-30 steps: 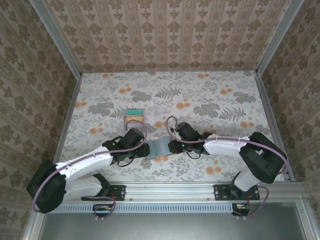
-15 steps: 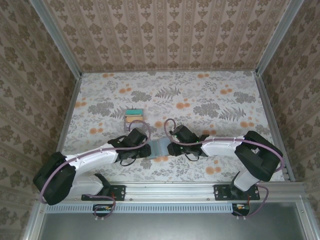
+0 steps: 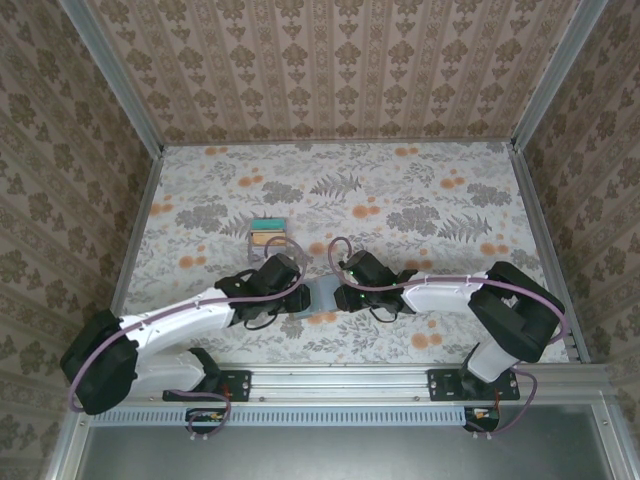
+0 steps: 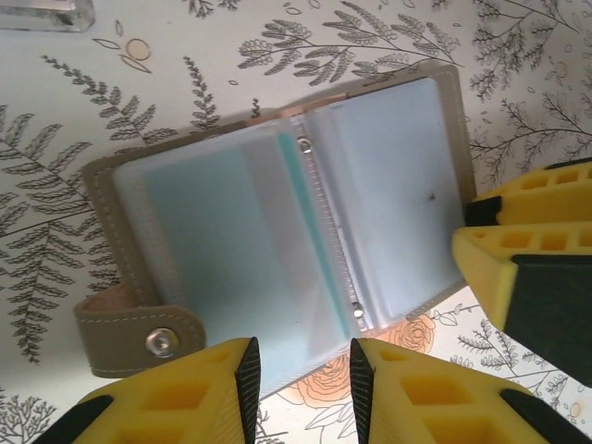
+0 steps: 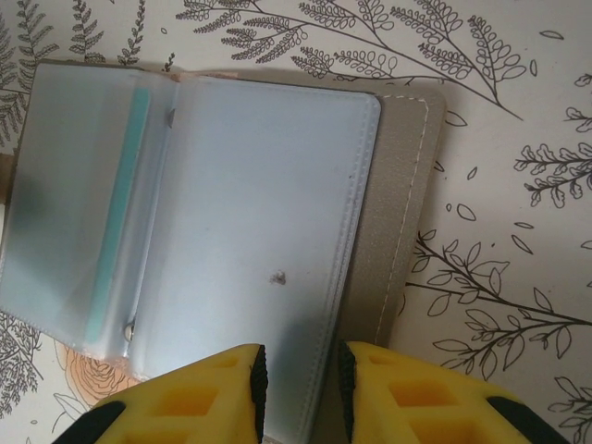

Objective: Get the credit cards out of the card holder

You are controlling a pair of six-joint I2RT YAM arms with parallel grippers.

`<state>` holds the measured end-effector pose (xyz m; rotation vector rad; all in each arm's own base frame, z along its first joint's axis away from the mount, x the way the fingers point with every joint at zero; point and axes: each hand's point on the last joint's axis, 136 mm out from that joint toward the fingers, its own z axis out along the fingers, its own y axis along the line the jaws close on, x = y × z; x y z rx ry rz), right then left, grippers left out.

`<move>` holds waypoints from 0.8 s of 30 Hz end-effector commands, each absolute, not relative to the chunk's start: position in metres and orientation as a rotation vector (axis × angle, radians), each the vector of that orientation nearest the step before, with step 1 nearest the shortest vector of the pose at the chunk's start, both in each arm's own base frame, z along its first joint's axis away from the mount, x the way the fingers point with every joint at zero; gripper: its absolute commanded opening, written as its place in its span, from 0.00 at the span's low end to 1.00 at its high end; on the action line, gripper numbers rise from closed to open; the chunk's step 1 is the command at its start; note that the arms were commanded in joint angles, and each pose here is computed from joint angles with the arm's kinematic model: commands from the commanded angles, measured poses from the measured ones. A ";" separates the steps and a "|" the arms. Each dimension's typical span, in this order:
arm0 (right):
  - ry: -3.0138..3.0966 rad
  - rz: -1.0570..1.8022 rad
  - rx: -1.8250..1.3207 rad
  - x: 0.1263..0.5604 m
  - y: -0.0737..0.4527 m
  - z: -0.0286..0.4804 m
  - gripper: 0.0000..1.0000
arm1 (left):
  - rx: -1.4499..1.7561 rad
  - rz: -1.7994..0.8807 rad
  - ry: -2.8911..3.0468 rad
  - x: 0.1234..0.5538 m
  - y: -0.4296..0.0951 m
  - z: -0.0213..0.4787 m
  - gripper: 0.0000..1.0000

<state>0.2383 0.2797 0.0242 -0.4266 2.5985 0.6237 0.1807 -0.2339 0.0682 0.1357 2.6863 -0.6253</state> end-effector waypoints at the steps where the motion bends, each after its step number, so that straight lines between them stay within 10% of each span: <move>1: 2.622 0.597 -0.420 0.235 0.277 0.014 0.30 | 0.159 -0.583 2.696 0.183 -0.236 0.067 0.35; 24: 2.633 0.604 -0.413 0.233 0.278 0.011 0.30 | 0.025 -0.499 2.804 0.185 -0.212 0.034 0.33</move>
